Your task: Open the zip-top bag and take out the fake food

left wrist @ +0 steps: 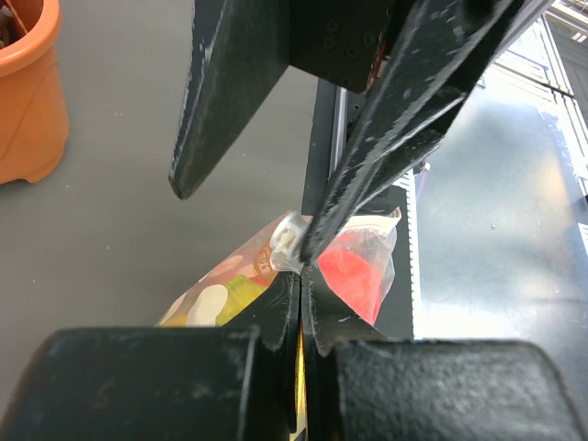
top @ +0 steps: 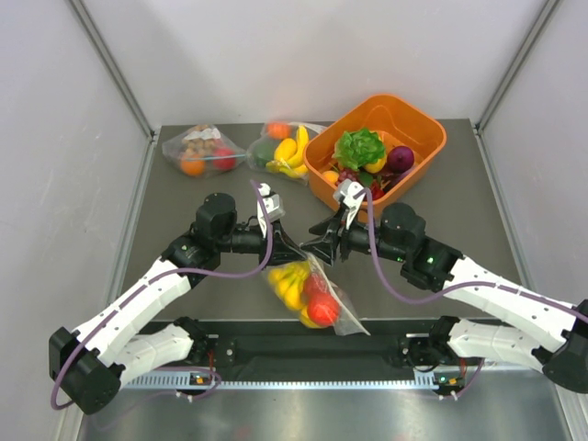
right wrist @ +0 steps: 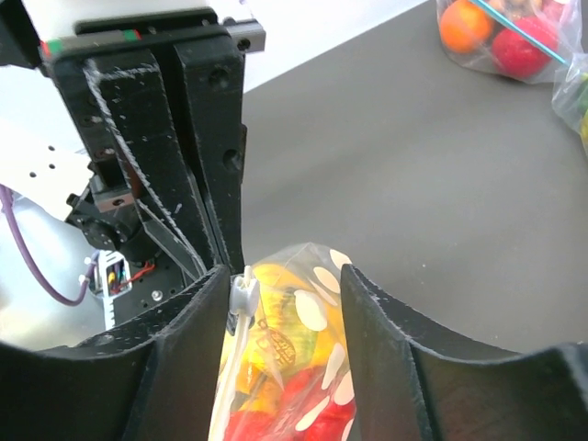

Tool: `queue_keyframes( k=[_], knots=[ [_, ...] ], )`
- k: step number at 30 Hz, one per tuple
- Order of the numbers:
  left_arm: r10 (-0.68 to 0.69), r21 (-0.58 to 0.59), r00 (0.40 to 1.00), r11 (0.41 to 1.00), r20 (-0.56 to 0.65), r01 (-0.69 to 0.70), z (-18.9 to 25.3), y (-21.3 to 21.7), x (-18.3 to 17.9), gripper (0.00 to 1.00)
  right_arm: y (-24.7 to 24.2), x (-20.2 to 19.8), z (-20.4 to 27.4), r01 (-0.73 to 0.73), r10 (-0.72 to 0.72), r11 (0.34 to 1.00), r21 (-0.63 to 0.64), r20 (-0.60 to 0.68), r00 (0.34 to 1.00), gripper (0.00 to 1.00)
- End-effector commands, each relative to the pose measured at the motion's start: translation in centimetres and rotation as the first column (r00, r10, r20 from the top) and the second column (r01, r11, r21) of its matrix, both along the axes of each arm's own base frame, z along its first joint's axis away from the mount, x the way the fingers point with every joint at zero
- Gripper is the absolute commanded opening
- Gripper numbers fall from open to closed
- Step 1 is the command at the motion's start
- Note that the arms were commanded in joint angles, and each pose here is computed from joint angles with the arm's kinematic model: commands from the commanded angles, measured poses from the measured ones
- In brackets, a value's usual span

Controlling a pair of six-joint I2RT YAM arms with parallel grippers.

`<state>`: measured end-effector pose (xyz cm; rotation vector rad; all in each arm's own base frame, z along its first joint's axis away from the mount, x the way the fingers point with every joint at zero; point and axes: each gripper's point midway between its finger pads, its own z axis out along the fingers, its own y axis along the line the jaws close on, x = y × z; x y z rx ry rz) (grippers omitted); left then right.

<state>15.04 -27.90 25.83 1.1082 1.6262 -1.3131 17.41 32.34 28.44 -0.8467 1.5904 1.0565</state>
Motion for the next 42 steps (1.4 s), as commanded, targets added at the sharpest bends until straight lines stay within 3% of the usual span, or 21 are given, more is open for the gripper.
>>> queue_keyframes(
  k=[1, 7, 12, 15, 20, 32, 42],
  knots=[
    [-0.019, -0.044, 0.998, 0.999, 0.06, 0.022, 1.4, -0.3, 0.0, 0.0, 0.4, -0.1, -0.4, -0.003, 0.003, 1.0, -0.011, 0.001, 1.0, 0.5],
    [-0.017, -0.042, 0.998, 0.999, 0.06, 0.019, 1.4, -0.3, 0.1, 0.0, 0.7, -0.2, -0.7, -0.011, 0.011, 1.0, -0.019, 0.0, 1.0, 0.41],
    [0.001, -0.034, 0.998, 0.999, 0.057, 0.001, 1.2, -0.3, 0.4, 0.0, 0.8, -0.7, -0.2, -0.032, 0.032, 0.999, -0.005, 0.015, 0.999, 0.13],
    [0.045, -0.023, 0.997, 0.999, 0.07, -0.043, 1.0, -0.1, 1.1, 0.0, 0.6, -0.9, -0.2, -0.033, 0.033, 0.999, -0.004, 0.018, 0.999, 0.04],
    [0.125, -0.012, 0.988, 0.992, 0.095, -0.125, 1.0, 0.3, 2.3, 0.0, 0.0, -1.3, -0.7, -0.033, 0.033, 0.999, -0.012, 0.012, 0.999, 0.01],
    [0.179, -0.01, 0.977, 0.984, 0.119, -0.179, 1.1, 0.9, 3.1, 0.0, -0.5, -1.7, -2.7, -0.03, 0.029, 0.999, -0.038, -0.018, 0.999, 0.0],
    [0.33, 0.007, 0.932, 0.942, 0.152, -0.335, 1.0, 2.2, 5.4, 0.0, -1.8, -2.4, -4.4, -0.01, 0.007, 0.998, -0.054, -0.05, 0.999, 0.0]
  ],
)
